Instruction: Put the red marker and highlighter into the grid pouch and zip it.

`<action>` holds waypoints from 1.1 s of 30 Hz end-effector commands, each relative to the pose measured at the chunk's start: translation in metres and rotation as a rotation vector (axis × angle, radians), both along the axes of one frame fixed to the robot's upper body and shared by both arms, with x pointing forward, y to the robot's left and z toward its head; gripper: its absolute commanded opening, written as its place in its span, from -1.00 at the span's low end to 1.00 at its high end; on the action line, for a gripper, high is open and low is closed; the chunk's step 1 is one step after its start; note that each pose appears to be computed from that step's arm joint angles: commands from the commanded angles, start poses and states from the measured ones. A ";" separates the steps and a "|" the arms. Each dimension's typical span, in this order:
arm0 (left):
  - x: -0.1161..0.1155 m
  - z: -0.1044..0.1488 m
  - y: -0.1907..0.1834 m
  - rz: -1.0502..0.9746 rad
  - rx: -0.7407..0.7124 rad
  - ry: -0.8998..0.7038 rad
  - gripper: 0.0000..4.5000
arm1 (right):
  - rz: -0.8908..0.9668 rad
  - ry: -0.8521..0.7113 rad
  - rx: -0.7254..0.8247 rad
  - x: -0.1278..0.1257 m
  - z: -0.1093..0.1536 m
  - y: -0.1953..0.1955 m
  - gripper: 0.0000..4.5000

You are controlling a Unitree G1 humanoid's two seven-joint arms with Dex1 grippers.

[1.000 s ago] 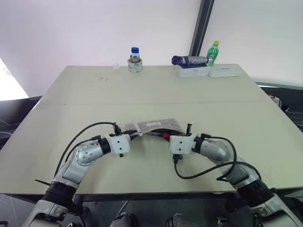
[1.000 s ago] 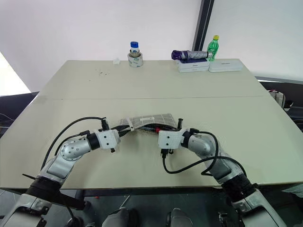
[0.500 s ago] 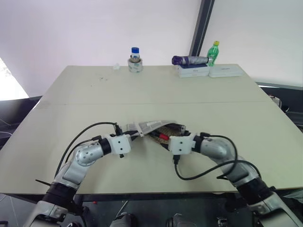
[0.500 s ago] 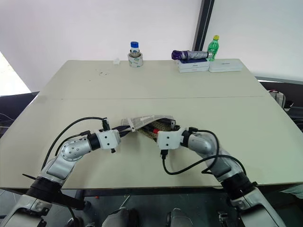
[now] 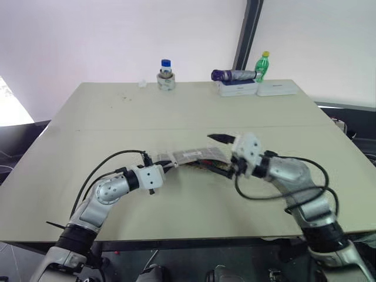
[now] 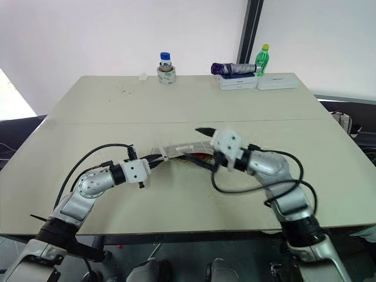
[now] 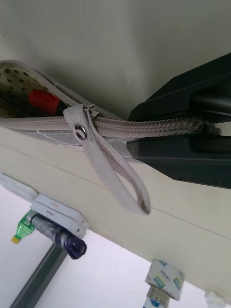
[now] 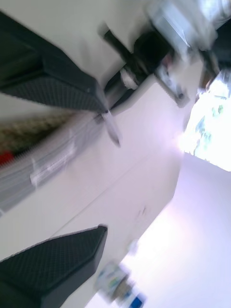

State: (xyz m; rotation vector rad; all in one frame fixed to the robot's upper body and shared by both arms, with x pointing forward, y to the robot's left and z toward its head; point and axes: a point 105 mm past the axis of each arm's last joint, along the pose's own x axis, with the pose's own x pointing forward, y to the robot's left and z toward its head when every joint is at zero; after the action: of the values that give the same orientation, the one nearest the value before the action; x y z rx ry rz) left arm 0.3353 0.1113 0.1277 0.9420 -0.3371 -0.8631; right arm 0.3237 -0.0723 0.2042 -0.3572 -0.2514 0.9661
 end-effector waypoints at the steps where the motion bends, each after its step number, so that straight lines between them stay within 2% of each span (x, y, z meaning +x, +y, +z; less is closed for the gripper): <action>1: -0.002 0.006 -0.008 -0.020 0.003 -0.049 -1.00 | 0.000 0.171 0.076 0.006 0.002 0.028 0.70; 7: -0.004 -0.003 -0.012 -0.018 0.072 -0.072 -1.00 | 0.020 0.321 0.063 0.006 -0.006 0.058 0.70; 12: -0.004 -0.002 -0.016 -0.012 0.057 -0.078 -1.00 | -0.026 0.397 -0.030 0.012 -0.028 0.062 0.70; 22: -0.006 0.001 -0.021 -0.019 0.050 -0.081 -1.00 | -0.089 0.472 -0.028 0.028 -0.044 0.067 0.70; 25: -0.006 0.001 -0.021 -0.015 0.048 -0.080 -1.00 | -0.090 0.484 -0.020 0.029 -0.044 0.066 0.34; 30: -0.006 0.001 -0.020 -0.010 0.044 -0.076 -1.00 | -0.065 0.489 -0.038 0.024 -0.047 0.066 -0.83; 31: -0.006 0.001 -0.020 -0.009 0.042 -0.075 -1.00 | -0.066 0.486 -0.039 0.024 -0.047 0.065 -0.99; 33: -0.007 0.001 -0.020 -0.009 0.041 -0.075 -1.00 | -0.076 0.483 -0.031 0.026 -0.045 0.063 -0.99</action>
State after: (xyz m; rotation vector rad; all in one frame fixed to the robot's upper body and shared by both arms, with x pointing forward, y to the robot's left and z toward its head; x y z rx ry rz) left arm 0.3315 0.0957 0.1154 1.0217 -0.3307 -0.8611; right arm 0.3497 -0.0095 0.1459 -0.1508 0.2639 0.9495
